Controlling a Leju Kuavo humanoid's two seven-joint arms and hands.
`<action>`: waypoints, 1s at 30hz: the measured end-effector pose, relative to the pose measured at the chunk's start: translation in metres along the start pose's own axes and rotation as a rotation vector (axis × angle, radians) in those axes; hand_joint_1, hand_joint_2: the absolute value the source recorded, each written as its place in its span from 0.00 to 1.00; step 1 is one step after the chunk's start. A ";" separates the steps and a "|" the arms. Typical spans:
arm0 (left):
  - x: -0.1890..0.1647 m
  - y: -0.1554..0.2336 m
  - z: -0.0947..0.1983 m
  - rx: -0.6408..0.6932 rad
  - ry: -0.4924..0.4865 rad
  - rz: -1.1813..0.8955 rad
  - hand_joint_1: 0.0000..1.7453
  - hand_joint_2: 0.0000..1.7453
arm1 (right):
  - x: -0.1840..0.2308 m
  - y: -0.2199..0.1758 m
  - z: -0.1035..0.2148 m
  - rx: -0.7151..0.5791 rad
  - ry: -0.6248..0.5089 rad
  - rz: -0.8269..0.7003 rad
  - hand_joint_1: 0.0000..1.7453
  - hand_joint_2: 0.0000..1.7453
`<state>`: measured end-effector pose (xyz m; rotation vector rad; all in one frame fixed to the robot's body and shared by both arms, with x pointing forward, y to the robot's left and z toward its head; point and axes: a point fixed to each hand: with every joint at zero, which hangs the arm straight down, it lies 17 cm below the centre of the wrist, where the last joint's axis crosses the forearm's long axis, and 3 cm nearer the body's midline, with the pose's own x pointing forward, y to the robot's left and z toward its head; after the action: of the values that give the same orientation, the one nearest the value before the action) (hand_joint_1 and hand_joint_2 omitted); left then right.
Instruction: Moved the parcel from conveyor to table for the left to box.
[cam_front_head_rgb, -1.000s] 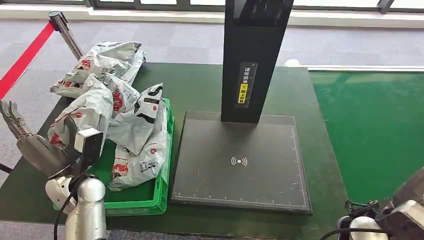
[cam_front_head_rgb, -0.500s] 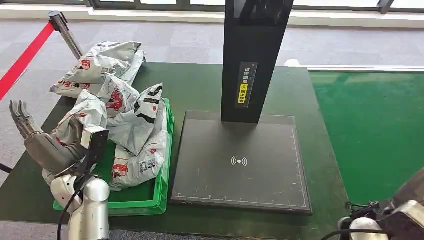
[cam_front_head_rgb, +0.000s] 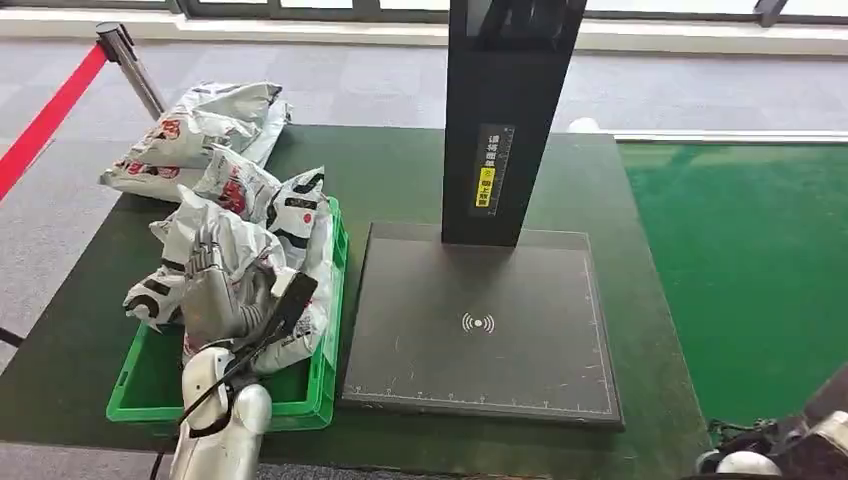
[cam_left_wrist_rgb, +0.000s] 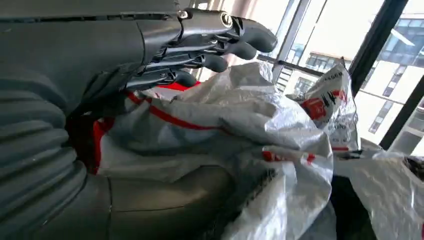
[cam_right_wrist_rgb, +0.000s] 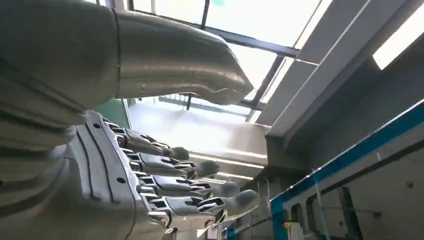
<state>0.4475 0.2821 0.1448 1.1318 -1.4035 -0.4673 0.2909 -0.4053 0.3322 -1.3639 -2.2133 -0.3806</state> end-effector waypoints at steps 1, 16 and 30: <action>0.000 -0.001 0.002 -0.004 0.000 -0.002 0.00 1.00 | 0.000 0.000 0.000 0.001 0.001 0.001 0.00 1.00; 0.000 0.034 0.010 0.125 -0.008 0.031 0.00 1.00 | -0.001 -0.001 0.001 0.004 0.002 0.007 0.00 1.00; 0.047 0.181 0.041 0.635 -0.320 0.350 0.00 1.00 | -0.004 0.010 0.003 0.042 0.022 -0.040 0.00 1.00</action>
<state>0.3556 0.3099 0.3107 1.3011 -2.0723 0.0711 0.3000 -0.4023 0.3270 -1.2892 -2.2210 -0.3594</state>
